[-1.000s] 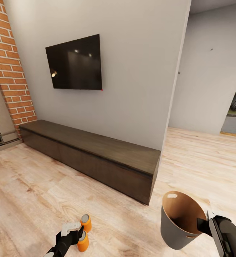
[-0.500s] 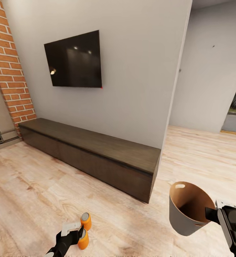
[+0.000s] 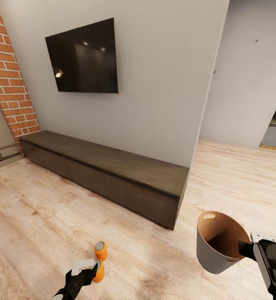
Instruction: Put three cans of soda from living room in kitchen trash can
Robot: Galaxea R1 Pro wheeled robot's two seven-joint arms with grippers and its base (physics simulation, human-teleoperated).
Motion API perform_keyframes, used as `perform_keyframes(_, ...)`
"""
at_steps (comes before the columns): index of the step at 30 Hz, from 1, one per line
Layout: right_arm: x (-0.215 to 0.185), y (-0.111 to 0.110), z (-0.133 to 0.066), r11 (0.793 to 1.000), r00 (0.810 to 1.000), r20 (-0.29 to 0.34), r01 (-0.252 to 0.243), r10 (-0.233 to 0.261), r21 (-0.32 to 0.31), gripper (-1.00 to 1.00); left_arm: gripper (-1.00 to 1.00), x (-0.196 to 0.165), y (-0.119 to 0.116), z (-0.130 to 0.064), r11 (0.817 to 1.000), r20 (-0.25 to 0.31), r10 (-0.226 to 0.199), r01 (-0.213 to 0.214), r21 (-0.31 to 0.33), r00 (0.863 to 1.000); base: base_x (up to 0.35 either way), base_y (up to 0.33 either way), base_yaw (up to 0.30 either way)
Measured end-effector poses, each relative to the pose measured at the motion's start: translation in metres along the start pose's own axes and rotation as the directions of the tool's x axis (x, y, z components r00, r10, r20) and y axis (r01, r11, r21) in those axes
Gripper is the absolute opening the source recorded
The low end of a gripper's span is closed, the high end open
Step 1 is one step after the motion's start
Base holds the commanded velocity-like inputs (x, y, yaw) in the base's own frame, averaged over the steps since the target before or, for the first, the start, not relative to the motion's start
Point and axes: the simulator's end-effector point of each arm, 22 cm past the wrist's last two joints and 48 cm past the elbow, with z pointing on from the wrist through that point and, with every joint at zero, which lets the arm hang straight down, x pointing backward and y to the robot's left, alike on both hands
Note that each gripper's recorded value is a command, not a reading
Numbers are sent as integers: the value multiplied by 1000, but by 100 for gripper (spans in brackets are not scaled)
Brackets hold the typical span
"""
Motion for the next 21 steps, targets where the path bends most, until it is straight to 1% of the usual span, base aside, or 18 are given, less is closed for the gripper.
perform_keyframes(6,1,1,2,1000,1000,-4,2,-2,-1,-100,100,3,0,1,1000,-5,0,0,-1,1000,0,0,0)
perform_keyframes(13,13,2,13,1000,999,-34,13,-13,9,-100,100,19,3,4,1000,-38,-1,1,-5,999,0,0,0)
perform_keyframes(21,16,2,16,1000,999,-42,17,-17,12,-100,100,24,3,5,1000,-48,0,0,-6,999,0,0,0)
